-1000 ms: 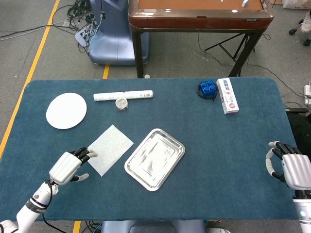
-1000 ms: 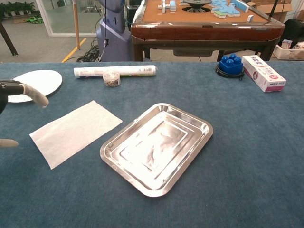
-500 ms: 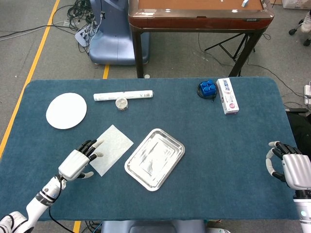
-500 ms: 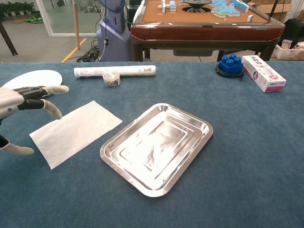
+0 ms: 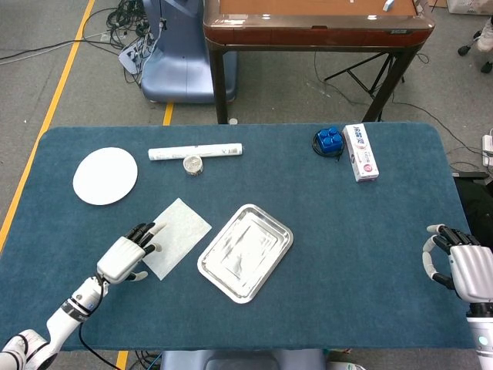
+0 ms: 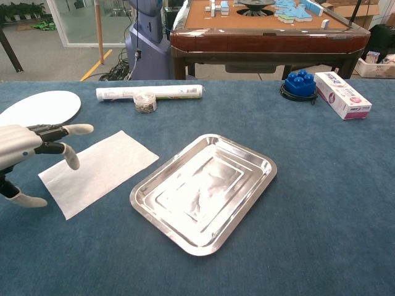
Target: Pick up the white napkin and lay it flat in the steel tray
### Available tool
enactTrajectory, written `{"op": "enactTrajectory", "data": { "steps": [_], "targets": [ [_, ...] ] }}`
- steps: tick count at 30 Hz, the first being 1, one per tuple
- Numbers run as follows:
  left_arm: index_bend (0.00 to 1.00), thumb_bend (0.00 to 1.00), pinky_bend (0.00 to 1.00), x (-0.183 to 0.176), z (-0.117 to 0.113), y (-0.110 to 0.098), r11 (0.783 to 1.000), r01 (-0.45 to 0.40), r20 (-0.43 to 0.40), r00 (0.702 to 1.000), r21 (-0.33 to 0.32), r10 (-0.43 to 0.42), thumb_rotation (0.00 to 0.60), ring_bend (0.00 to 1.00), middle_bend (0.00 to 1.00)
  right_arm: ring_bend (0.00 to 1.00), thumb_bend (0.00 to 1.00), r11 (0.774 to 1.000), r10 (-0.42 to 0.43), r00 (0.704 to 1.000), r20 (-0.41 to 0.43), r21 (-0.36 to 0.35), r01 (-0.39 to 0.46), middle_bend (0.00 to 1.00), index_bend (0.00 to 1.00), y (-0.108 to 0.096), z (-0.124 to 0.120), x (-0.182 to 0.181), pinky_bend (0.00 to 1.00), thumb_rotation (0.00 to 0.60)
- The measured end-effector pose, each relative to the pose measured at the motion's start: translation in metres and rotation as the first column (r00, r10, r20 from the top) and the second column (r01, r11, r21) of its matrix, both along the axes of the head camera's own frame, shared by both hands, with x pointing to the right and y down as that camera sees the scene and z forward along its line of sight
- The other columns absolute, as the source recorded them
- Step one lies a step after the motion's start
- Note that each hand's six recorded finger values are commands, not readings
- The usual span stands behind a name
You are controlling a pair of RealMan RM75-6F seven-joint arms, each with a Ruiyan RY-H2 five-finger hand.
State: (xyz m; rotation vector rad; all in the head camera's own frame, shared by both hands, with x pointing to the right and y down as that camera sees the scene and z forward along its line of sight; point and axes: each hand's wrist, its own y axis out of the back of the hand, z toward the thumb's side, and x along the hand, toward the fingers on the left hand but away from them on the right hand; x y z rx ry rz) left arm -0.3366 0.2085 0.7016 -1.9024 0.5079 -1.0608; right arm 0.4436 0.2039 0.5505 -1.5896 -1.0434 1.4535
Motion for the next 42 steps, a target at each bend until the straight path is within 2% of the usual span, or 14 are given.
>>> {"op": "enactTrajectory", "data": {
  "steps": [12, 19, 23, 28, 35, 42],
  "targets": [
    [0.38, 0.05, 0.11, -0.006, 0.003, 0.003, 1.0, 0.013, 0.016, 1.0, -0.012, -0.013, 0.6, 0.0, 0.0, 0.3, 0.38, 1.0, -0.007, 1.0, -0.007, -0.007, 0.007, 0.32, 0.59, 0.001, 0.002, -0.002, 0.35, 0.6],
    [0.46, 0.07, 0.13, -0.009, 0.005, 0.004, 0.999, 0.03, 0.011, 0.999, -0.02, -0.03, 0.6, 0.0, 0.0, 0.3, 0.38, 1.0, -0.006, 1.0, -0.009, -0.008, 0.006, 0.32, 0.59, 0.001, 0.002, -0.002, 0.35, 0.6],
    [0.47, 0.08, 0.13, -0.007, 0.007, 0.005, 0.999, 0.032, 0.004, 0.999, -0.023, -0.032, 0.6, 0.0, 0.0, 0.3, 0.38, 1.0, -0.007, 1.0, -0.01, -0.009, 0.007, 0.32, 0.59, 0.001, 0.003, -0.002, 0.35, 0.6],
    [0.47, 0.12, 0.13, -0.004, 0.008, 0.006, 0.999, 0.032, -0.001, 1.0, -0.028, -0.032, 0.6, 0.0, 0.0, 0.3, 0.38, 1.0, -0.008, 1.0, -0.012, -0.011, 0.008, 0.32, 0.59, 0.001, 0.003, -0.002, 0.35, 0.6],
    [0.48, 0.24, 0.13, 0.001, 0.014, 0.007, 0.998, 0.054, -0.006, 0.999, -0.038, -0.054, 0.6, 0.0, 0.0, 0.3, 0.38, 1.0, -0.008, 1.0, -0.011, -0.011, 0.007, 0.32, 0.59, 0.001, 0.003, -0.002, 0.35, 0.6],
    [0.48, 0.27, 0.13, -0.002, 0.019, 0.007, 0.997, 0.059, 0.009, 0.998, -0.044, -0.059, 0.6, 0.0, 0.0, 0.3, 0.38, 1.0, -0.007, 1.0, -0.01, -0.011, 0.007, 0.32, 0.59, 0.0, 0.003, -0.001, 0.35, 0.6]
  ]
}}
